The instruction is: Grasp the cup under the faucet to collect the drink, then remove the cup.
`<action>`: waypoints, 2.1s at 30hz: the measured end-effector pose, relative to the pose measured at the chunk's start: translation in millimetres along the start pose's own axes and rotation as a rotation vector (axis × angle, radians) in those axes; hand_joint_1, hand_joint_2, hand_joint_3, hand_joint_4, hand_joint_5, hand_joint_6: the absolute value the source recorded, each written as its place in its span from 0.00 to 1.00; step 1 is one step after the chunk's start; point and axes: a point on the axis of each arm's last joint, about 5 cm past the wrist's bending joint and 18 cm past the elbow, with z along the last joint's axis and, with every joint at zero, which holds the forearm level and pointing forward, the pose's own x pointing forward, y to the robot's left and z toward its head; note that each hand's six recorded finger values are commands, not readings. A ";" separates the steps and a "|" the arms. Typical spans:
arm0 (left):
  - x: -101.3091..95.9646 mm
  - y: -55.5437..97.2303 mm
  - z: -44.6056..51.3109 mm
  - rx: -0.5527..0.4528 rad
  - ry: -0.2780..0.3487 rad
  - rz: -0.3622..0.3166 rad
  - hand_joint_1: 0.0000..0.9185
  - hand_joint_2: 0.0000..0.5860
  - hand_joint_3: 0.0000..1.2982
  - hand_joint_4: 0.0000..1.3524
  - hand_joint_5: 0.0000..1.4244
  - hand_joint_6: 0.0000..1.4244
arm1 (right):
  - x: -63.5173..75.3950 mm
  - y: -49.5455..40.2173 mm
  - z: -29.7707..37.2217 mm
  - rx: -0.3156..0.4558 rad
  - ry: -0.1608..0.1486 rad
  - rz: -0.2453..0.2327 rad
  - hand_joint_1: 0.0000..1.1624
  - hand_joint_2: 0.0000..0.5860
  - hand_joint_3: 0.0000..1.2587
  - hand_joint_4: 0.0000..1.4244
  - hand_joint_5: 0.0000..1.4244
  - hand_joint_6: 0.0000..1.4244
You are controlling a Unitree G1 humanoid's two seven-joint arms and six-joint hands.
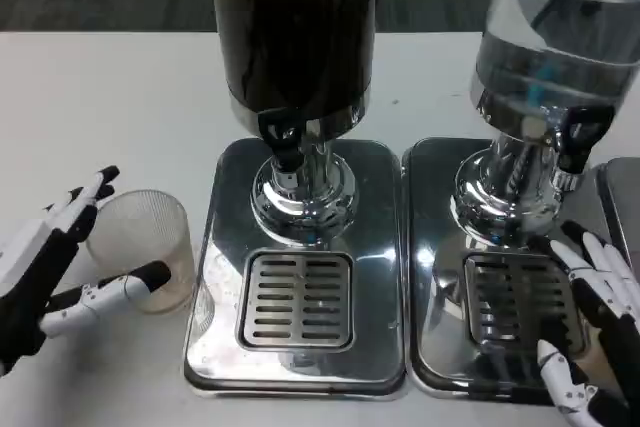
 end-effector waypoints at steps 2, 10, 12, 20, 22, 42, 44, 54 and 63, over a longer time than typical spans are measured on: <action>0.3 -0.3 -0.1 0.000 0.000 0.000 0.00 0.01 0.00 0.00 0.00 0.00 | -0.3 0.0 -0.1 0.000 0.001 0.001 0.33 1.00 0.11 0.00 0.00 0.08; 0.1 -1.5 0.0 0.000 -0.001 0.019 0.00 0.01 0.00 0.00 0.00 0.01 | -3.0 -0.6 -1.0 0.006 0.015 0.001 0.33 1.00 0.11 0.00 0.00 0.08; -1.3 -2.4 -0.3 -0.001 0.000 0.025 0.00 0.00 0.00 0.00 0.00 0.01 | -3.3 -0.6 -1.0 0.009 0.017 0.002 0.33 1.00 0.12 0.00 0.00 0.08; -11.2 -2.5 -5.3 0.000 0.023 0.029 0.00 0.00 0.00 0.00 0.00 0.01 | -1.2 0.0 3.4 0.017 -0.002 -0.001 0.32 1.00 0.12 0.00 0.00 0.08; -13.4 -1.8 -7.2 0.005 0.032 0.024 0.00 0.00 0.00 0.00 0.00 0.01 | -1.8 2.3 5.4 0.024 -0.001 0.000 0.32 1.00 0.12 0.00 0.00 0.08; -10.2 -1.5 -16.5 0.004 0.077 0.011 0.00 0.02 0.00 0.00 0.00 0.01 | -1.8 3.5 6.3 0.028 0.001 -0.004 0.32 1.00 0.13 0.01 0.00 0.10; -7.7 -1.9 -16.4 0.017 0.075 -0.001 0.00 0.02 0.00 0.00 0.00 0.01 | -1.4 3.4 6.2 0.028 0.000 -0.005 0.32 1.00 0.13 0.01 0.00 0.10; 3.8 -3.0 -13.0 0.051 0.044 0.023 0.06 0.06 0.00 0.00 0.03 0.04 | 1.3 3.0 4.9 0.034 -0.002 -0.012 0.32 1.00 0.13 0.02 0.01 0.10; 6.4 -13.5 -11.3 0.038 0.019 0.054 0.10 0.13 0.00 0.02 0.11 0.11 | 1.8 3.5 4.0 0.039 0.002 -0.012 0.32 1.00 0.14 0.02 0.01 0.11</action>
